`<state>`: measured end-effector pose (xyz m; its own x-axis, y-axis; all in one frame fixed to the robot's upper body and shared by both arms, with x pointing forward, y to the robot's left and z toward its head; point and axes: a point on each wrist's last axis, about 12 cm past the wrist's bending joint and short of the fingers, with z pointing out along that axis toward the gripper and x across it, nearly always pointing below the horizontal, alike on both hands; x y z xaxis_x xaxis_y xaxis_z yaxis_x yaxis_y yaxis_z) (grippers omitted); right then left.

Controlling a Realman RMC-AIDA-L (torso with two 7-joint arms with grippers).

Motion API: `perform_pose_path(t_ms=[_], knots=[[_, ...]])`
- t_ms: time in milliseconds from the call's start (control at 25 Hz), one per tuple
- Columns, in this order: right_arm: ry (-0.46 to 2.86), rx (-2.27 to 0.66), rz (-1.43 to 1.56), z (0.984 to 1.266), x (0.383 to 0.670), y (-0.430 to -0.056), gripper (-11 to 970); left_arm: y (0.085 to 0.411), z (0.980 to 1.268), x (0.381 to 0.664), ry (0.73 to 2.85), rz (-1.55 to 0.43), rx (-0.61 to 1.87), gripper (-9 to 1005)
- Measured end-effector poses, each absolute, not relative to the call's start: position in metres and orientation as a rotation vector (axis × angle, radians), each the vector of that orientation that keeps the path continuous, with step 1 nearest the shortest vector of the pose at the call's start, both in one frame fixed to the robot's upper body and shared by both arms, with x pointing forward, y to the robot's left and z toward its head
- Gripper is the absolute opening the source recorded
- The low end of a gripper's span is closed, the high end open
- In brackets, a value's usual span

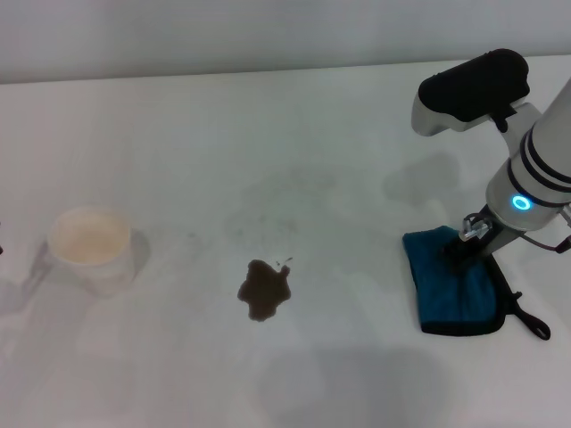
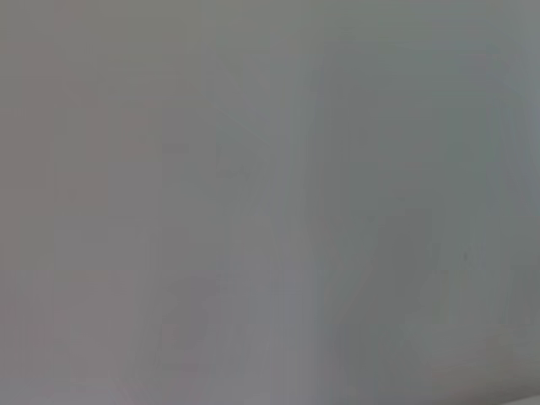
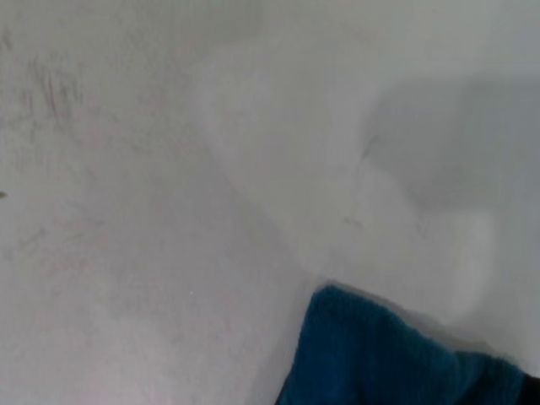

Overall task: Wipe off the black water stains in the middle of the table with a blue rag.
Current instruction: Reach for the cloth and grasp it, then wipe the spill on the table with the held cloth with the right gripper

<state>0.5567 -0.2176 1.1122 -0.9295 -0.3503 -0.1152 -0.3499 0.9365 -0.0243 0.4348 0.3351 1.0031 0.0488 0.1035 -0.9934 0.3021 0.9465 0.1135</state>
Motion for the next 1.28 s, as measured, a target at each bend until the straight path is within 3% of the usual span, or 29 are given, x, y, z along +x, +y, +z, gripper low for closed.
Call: perform_pose_path(t_ms=[280,640,1280], knots=[[2.954,-0.579,0.010,1.115,0.557,-0.214,42,0.332,1.002,0.434,1.522,-0.165,0.317,884],[2.876,-0.720,0.064,1.123,0.558,-0.191,34,0.333,1.002,0.433,1.518,-0.161,0.290,884],[2.656,-1.205,0.115,1.116,0.562,-0.087,33,0.332,1.002,0.431,1.512,-0.164,0.287,880]])
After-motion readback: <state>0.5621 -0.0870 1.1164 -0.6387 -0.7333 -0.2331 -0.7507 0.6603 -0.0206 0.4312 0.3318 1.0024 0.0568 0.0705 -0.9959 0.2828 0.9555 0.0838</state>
